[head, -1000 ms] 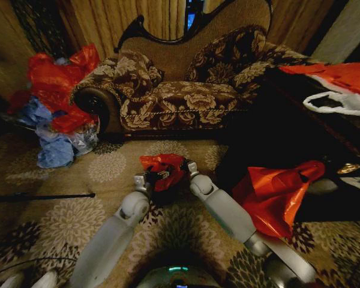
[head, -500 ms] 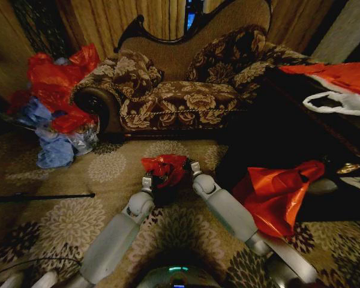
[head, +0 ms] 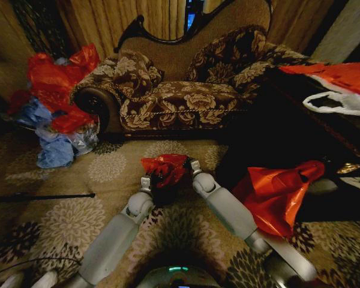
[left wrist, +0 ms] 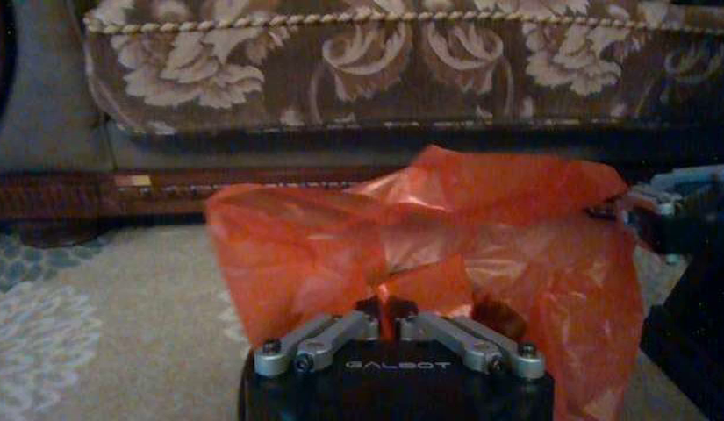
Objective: Place a garbage bag over the trash bin.
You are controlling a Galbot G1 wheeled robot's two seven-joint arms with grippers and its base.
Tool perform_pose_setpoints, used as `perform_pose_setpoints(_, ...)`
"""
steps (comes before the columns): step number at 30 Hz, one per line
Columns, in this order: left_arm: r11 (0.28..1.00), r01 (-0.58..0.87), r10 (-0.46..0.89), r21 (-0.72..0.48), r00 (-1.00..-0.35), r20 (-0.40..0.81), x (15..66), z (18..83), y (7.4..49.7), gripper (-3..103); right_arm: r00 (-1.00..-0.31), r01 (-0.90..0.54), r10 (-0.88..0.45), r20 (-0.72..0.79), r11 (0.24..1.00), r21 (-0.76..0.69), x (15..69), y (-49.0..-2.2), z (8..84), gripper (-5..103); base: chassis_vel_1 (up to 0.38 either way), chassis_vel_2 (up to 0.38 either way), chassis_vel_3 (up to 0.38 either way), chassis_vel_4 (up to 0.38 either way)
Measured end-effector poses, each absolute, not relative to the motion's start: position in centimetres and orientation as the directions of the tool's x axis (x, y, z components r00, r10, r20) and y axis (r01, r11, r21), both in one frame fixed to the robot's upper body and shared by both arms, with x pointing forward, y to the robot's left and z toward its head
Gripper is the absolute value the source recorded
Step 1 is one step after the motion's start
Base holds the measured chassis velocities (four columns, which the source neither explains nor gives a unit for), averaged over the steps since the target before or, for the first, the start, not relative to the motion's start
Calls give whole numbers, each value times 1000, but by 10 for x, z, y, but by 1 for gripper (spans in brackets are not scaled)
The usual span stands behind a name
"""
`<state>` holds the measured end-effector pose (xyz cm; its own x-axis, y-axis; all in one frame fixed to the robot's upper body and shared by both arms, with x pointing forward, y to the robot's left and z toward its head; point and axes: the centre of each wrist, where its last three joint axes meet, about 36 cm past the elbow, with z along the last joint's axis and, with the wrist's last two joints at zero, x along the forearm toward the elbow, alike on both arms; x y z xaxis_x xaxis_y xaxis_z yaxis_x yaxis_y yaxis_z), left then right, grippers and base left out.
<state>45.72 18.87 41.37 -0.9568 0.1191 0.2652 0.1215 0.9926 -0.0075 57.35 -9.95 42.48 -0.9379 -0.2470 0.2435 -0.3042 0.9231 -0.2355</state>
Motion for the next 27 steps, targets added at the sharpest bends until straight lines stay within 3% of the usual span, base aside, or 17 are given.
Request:
perform_pose_setpoints(10,998,46,52,-31,-969,241,409,424,201,0,-945,-283,-229,234,931,-230,561,-105,428,0,0,0,0,0)
perform_pose_setpoints(17,990,-123,-103,-63,-959,265,344,435,214,0,-943,-280,-226,243,935,-218,539,-104,433,0,0,0,0,0)
perform_pose_setpoints(27,963,-260,-225,-72,-921,317,325,425,222,0,-919,-310,-228,321,922,-232,510,-101,408,0,0,0,0,0)
